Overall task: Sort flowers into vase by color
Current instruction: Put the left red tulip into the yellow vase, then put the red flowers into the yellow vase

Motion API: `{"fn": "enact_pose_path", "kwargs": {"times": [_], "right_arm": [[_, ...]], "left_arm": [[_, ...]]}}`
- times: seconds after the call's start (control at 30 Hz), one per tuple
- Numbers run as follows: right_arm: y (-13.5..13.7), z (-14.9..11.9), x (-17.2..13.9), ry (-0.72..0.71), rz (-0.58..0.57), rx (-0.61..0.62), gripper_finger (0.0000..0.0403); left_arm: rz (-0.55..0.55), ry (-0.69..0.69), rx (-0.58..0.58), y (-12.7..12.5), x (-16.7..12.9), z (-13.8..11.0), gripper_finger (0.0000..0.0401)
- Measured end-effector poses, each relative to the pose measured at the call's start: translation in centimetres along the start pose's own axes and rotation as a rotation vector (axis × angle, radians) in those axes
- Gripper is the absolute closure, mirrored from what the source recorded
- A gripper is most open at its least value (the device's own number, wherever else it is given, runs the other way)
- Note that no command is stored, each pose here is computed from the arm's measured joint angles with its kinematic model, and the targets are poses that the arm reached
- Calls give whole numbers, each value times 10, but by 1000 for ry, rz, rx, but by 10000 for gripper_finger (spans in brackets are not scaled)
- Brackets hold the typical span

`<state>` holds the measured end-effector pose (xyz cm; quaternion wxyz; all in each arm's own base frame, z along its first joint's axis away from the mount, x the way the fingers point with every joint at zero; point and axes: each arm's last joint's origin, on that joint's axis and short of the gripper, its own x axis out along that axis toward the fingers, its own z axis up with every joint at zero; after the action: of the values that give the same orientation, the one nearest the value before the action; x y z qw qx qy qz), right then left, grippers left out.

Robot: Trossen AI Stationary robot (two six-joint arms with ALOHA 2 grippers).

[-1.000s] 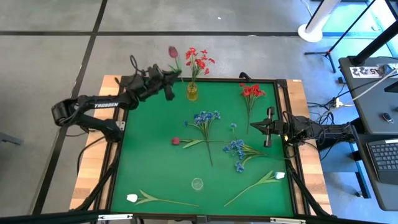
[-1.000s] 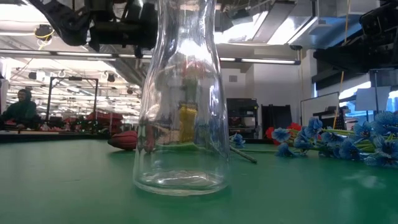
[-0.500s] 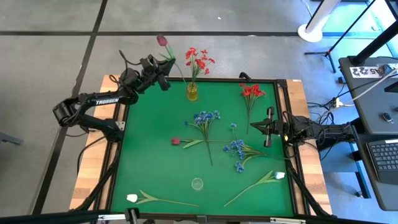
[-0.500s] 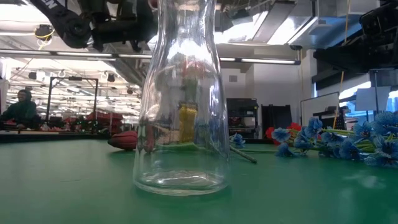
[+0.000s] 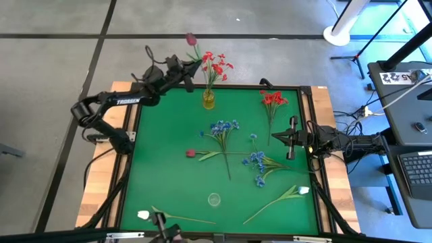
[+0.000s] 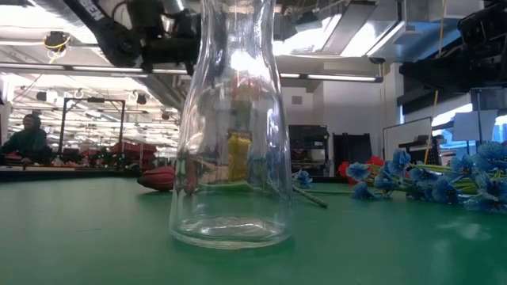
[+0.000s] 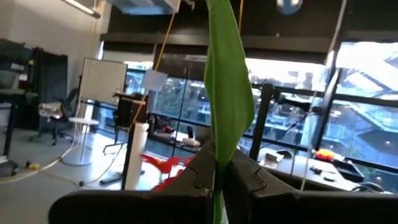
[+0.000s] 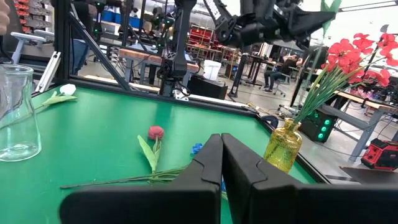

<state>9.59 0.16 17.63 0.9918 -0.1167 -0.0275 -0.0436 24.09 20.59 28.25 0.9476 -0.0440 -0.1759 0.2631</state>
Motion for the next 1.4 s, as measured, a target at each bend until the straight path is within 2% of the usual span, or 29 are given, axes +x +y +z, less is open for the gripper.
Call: {"fn": "enact_pose_path", "kwargs": {"times": [0.17,0.5,0.63,0.87,1.03,1.23,1.4], "right_arm": [[0,0,0,0,0,0,395],[0,0,0,1,0,0,395],[0,0,0,0,0,0,395],[0,0,0,0,0,0,395],[0,0,0,0,0,0,395],[0,0,0,0,0,0,395],[0,0,0,0,0,0,395]], "left_arm": [[10,34,-5,5,11,-14,394],[24,118,-18,6,12,-28,394],[16,172,15,5,12,-34,385],[5,316,107,-2,9,-49,320],[-10,330,136,-9,9,-49,266],[42,334,197,-17,3,-30,212],[108,410,231,-27,-14,-5,186]]}}
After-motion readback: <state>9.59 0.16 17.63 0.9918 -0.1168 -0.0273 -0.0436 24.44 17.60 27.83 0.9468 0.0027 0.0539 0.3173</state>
